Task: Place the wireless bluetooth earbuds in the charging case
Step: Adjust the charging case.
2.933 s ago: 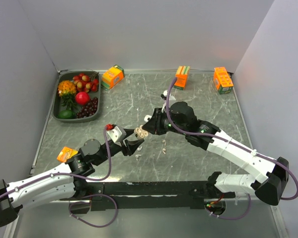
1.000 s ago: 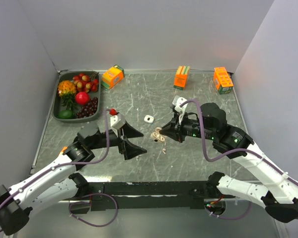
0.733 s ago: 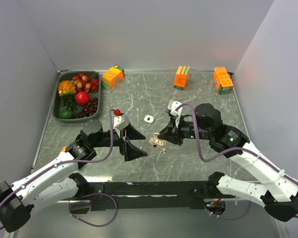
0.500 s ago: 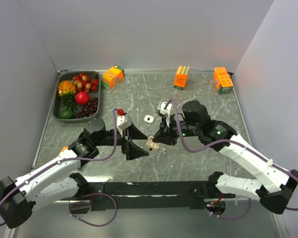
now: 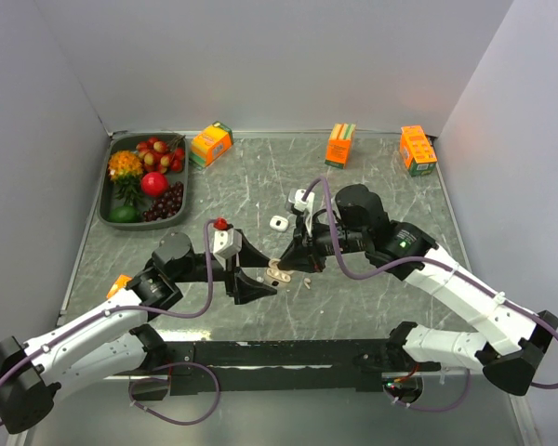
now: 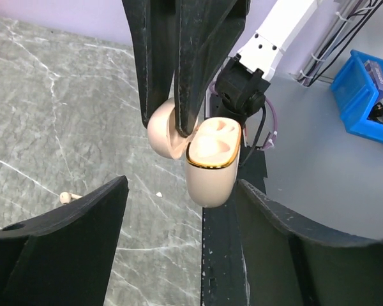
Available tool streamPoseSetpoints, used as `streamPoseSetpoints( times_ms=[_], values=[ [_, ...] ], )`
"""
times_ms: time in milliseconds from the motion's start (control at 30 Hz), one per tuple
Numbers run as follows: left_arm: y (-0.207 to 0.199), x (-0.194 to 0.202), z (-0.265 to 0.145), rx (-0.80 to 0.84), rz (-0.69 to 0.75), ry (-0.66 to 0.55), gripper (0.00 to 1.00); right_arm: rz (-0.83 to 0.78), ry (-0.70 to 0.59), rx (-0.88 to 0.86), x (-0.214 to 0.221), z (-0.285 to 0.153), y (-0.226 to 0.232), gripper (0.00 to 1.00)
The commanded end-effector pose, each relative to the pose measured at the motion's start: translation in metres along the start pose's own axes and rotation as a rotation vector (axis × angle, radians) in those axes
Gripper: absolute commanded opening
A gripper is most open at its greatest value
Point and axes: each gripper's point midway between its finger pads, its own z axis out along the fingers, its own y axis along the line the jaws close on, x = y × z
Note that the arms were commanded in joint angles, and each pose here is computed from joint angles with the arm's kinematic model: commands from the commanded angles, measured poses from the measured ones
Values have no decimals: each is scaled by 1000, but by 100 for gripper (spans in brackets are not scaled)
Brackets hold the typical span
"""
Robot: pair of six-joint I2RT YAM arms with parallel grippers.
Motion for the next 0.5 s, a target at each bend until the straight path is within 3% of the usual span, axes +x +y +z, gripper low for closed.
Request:
streamPoseSetpoints(
  times_ms=[0, 300, 467],
  values=[
    [-4, -18, 0, 11, 73, -69, 71, -50, -62, -43, -26, -3, 13, 0],
    [-14, -26, 2, 54, 47, -85, 69, -51, -60, -24, -25, 1, 9, 0],
    [-19, -24, 2, 81, 22, -79, 72, -60, -74, 19, -26, 1, 3, 0]
  ],
)
